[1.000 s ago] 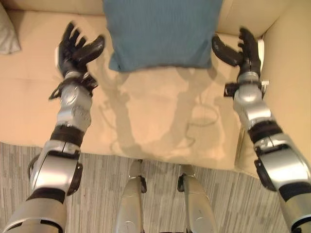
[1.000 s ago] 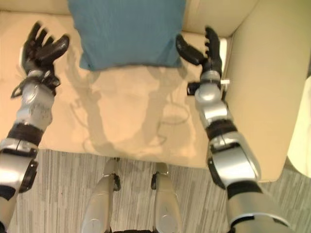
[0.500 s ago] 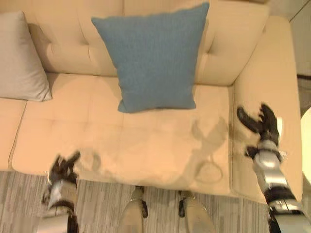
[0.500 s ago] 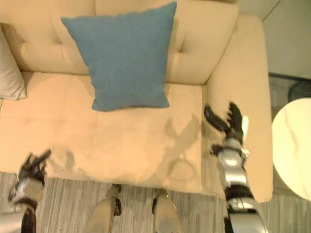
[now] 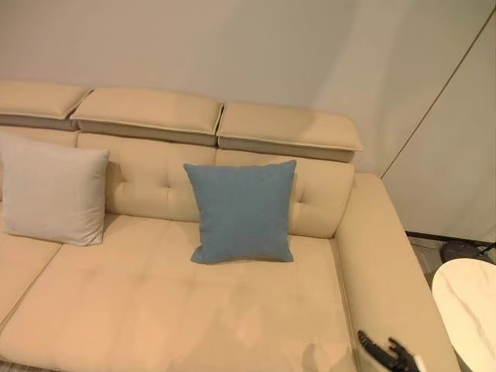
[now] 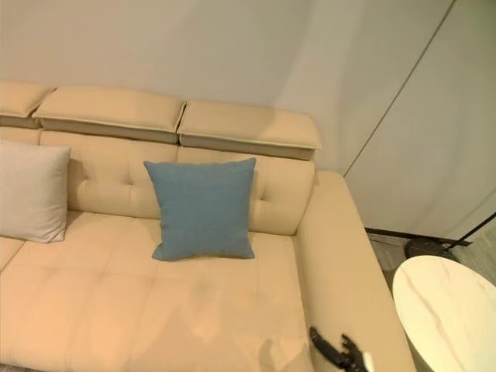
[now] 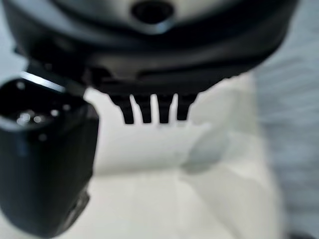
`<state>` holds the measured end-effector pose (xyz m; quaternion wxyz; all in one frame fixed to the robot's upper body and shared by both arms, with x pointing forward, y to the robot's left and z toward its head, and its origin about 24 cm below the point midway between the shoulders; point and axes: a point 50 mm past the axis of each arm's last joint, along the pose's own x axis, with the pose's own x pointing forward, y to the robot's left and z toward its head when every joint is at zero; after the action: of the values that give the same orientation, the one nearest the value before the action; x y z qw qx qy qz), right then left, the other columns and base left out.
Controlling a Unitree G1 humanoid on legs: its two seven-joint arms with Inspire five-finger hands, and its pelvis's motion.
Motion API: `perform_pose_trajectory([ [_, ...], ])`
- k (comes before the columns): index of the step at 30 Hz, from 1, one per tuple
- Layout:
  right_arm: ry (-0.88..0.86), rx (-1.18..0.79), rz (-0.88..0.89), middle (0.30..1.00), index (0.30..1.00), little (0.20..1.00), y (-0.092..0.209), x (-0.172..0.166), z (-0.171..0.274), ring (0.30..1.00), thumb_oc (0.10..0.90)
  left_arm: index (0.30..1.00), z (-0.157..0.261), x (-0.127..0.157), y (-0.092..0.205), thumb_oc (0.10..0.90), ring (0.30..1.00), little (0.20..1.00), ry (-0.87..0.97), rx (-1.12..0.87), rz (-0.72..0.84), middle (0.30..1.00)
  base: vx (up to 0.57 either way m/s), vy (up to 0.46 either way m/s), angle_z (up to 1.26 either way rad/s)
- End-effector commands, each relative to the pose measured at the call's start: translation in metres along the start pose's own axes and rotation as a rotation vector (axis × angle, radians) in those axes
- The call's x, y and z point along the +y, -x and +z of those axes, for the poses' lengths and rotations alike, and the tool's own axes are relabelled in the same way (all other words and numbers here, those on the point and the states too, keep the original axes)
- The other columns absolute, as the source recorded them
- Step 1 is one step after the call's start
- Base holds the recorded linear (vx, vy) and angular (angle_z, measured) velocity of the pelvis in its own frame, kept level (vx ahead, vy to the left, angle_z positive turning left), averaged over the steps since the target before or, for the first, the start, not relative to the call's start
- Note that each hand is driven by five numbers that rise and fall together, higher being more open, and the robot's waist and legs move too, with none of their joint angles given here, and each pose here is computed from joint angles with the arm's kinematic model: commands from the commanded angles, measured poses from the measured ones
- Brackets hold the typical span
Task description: Pick up all the scattered cushions and arrange them neatly on the sofa.
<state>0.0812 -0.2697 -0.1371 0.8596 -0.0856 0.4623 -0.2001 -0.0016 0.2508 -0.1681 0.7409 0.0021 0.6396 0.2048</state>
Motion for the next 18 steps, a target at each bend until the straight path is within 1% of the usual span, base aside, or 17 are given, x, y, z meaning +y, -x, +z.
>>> perform_pose_trajectory([
  [1,-0.03,-0.035,-0.012,0.9,0.9,0.9,-0.014,0.0,0.025,0.9,0.8,0.9,0.063,-0.016,-0.001,0.8,0.9,0.9,-0.2,-0.227,-0.033,0.9,-0.56,0.176,-0.19],
  [2,-0.013,0.018,0.019,0.9,0.9,0.9,-0.013,0.007,0.015,0.9,0.8,0.9,0.077,-0.022,0.001,0.8,0.9,0.9,-0.207,-0.276,-0.057,0.9,-0.67,0.197,-0.03],
  [4,-0.001,0.092,0.057,0.9,0.9,0.9,-0.012,0.013,0.002,0.9,0.8,0.9,0.092,-0.027,0.003,0.8,0.9,0.9,-0.179,-0.325,-0.072,0.9,-0.47,0.055,-0.2],
  [7,0.019,0.166,0.076,0.9,0.9,0.9,-0.008,0.016,-0.012,0.9,0.8,0.9,0.106,-0.032,0.005,0.8,0.9,0.9,-0.158,-0.358,-0.089,0.9,-0.44,-0.107,0.09],
  [9,0.023,0.166,0.074,0.9,0.9,0.9,-0.009,0.016,-0.012,0.9,0.8,0.9,0.114,-0.038,0.008,0.8,0.9,0.9,-0.186,-0.386,-0.105,0.9,-0.45,-0.179,0.07],
  [12,0.09,0.12,0.074,0.9,0.9,0.9,-0.014,0.014,0.002,0.9,0.8,0.9,0.128,-0.047,0.011,0.8,0.9,0.9,-0.223,-0.433,-0.114,0.9,-0.56,-0.17,0.31],
  [16,0.14,0.088,0.071,0.9,0.9,0.9,-0.016,0.012,0.01,0.9,0.8,0.9,0.123,-0.052,0.01,0.8,0.9,0.9,-0.197,-0.407,-0.123,0.9,-0.56,-0.101,0.31],
  [18,0.144,0.122,0.082,0.9,0.9,0.9,-0.012,0.014,-0.002,0.9,0.8,0.9,0.102,-0.051,0.006,0.8,0.9,0.9,-0.152,-0.326,-0.13,0.9,-0.59,-0.022,0.57],
])
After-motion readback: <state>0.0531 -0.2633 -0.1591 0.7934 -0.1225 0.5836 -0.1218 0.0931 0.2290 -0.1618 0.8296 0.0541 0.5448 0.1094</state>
